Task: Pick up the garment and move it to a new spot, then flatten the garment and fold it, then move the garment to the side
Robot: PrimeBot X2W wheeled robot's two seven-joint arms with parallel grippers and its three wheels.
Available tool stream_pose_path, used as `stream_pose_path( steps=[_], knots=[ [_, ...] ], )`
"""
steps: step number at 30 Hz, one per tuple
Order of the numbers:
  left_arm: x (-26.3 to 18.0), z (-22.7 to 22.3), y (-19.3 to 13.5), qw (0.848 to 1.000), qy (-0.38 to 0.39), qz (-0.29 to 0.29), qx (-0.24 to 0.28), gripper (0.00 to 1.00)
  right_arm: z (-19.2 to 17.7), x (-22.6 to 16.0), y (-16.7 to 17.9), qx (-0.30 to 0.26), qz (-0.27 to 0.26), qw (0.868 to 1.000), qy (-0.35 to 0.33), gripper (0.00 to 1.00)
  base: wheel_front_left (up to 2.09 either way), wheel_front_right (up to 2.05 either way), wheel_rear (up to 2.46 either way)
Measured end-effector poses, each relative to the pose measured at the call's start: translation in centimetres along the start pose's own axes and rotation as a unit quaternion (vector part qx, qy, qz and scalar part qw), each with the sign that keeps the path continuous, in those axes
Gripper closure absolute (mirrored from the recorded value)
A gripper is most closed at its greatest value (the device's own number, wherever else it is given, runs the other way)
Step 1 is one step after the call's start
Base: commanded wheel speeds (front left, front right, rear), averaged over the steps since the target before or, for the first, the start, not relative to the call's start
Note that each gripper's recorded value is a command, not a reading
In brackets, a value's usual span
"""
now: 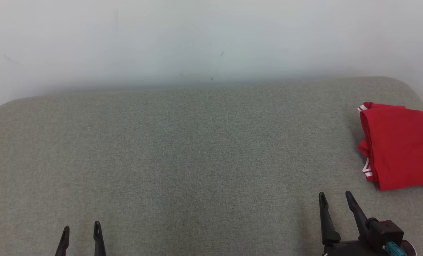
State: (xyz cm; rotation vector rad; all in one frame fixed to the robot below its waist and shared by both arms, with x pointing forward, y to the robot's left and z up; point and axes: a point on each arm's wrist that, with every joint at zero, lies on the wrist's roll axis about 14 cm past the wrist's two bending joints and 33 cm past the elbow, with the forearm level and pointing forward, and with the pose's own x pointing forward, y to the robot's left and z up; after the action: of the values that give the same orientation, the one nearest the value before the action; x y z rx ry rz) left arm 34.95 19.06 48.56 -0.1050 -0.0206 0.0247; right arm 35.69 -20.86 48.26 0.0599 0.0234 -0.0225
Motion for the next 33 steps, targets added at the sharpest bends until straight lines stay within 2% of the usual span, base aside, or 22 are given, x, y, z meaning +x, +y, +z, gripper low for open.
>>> stream_pose_path(
  steps=[4, 5, 11, 23, 33],
  knots=[
    [0.0, -0.2, 0.0, 1.000, 0.003, 0.000, 0.000, 0.00, -0.1, 0.0, 0.1, 0.001, 0.001, 1.000, 0.002, 0.00, 0.00, 0.00, 0.00],
    [-0.1, -0.4, 0.1, 1.000, 0.006, 0.001, 0.000, 1.00, -0.4, -0.1, 0.1, 0.001, 0.001, 1.000, 0.006, 1.00, 0.00, 0.00, 0.00],
    [-0.7, -2.4, 0.3, 0.999, 0.042, 0.008, -0.012, 1.00, -2.8, -1.0, -0.2, 0.011, -0.006, 0.999, 0.047, 1.00, 0.00, 0.00, 0.00],
    [-0.3, -2.7, 1.0, 0.990, 0.057, 0.034, -0.122, 1.00, -2.7, -0.7, -0.7, 0.127, -0.029, 0.990, 0.049, 1.00, 0.00, 0.00, 0.00],
    [0.2, -2.6, 1.2, 0.974, 0.060, 0.046, -0.213, 1.00, -2.2, -0.2, -0.8, 0.220, -0.039, 0.974, 0.042, 1.00, 0.00, 0.00, 0.00]
  ],
)
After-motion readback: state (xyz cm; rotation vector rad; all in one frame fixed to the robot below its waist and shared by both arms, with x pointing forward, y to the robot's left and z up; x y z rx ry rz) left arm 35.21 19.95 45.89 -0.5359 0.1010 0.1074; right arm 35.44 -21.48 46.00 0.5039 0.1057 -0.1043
